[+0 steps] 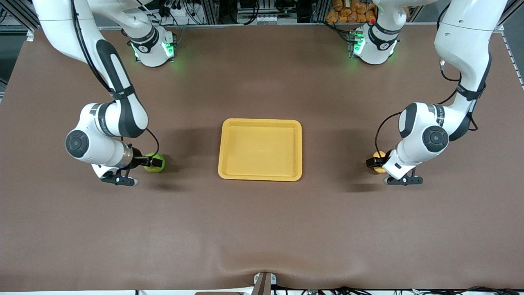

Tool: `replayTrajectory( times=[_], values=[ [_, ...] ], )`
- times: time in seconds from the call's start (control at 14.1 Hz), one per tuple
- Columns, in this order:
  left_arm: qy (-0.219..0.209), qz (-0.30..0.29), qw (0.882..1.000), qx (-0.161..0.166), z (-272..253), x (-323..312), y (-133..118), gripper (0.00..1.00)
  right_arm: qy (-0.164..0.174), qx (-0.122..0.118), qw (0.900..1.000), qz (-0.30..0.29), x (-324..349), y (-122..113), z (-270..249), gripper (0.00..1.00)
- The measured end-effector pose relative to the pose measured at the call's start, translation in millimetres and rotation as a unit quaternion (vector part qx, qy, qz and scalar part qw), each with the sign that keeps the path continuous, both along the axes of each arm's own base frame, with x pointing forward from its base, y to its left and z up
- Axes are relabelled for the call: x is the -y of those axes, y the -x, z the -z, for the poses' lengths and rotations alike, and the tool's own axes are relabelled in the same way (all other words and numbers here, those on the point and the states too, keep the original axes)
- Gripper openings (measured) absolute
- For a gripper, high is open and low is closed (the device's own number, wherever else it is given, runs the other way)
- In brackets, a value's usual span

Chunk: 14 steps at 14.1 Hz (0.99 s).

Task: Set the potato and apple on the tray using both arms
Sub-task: 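Lower both grippers and close them on the potato and green apple, then lift the potato with the left gripper while the right gripper lifts the apple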

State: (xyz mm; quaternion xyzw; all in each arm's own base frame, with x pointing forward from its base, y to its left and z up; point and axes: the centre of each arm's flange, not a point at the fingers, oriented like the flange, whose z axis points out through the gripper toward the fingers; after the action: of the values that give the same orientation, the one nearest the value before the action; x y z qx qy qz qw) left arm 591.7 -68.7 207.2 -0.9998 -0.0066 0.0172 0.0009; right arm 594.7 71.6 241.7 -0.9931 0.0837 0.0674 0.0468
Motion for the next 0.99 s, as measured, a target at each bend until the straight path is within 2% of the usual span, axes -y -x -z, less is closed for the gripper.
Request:
replayTrajectory(
  times=[0.35, 0.43, 0.5, 0.57, 0.78, 0.99],
  values=[
    [0.000, -0.002, 1.000, -0.008, 10.0, -2.2, 0.9, 1.00, 0.005, -0.002, 1.000, 0.004, 3.8, 2.7, 11.3, 1.00],
    [0.001, -0.002, 1.000, -0.009, 11.7, -2.2, 1.0, 0.93, 0.006, 0.000, 1.000, 0.005, 4.3, 2.5, 14.4, 1.00],
    [0.001, -0.002, 1.000, -0.010, 12.8, -2.2, 1.2, 0.93, 0.007, 0.002, 1.000, 0.005, 4.9, 2.8, 17.9, 1.00],
    [0.001, -0.002, 1.000, -0.010, 12.9, -2.2, 1.1, 0.87, 0.009, 0.006, 1.000, 0.006, 5.7, 4.1, 21.6, 1.00],
    [0.001, -0.002, 1.000, -0.009, 12.2, -2.1, 0.3, 0.55, 0.012, 0.005, 1.000, 0.007, 6.7, 9.4, 30.4, 1.00],
    [0.001, -0.002, 1.000, -0.008, 11.5, -2.2, -0.4, 0.52, 0.014, 0.004, 1.000, 0.008, 7.7, 12.1, 35.9, 1.00]
  ],
)
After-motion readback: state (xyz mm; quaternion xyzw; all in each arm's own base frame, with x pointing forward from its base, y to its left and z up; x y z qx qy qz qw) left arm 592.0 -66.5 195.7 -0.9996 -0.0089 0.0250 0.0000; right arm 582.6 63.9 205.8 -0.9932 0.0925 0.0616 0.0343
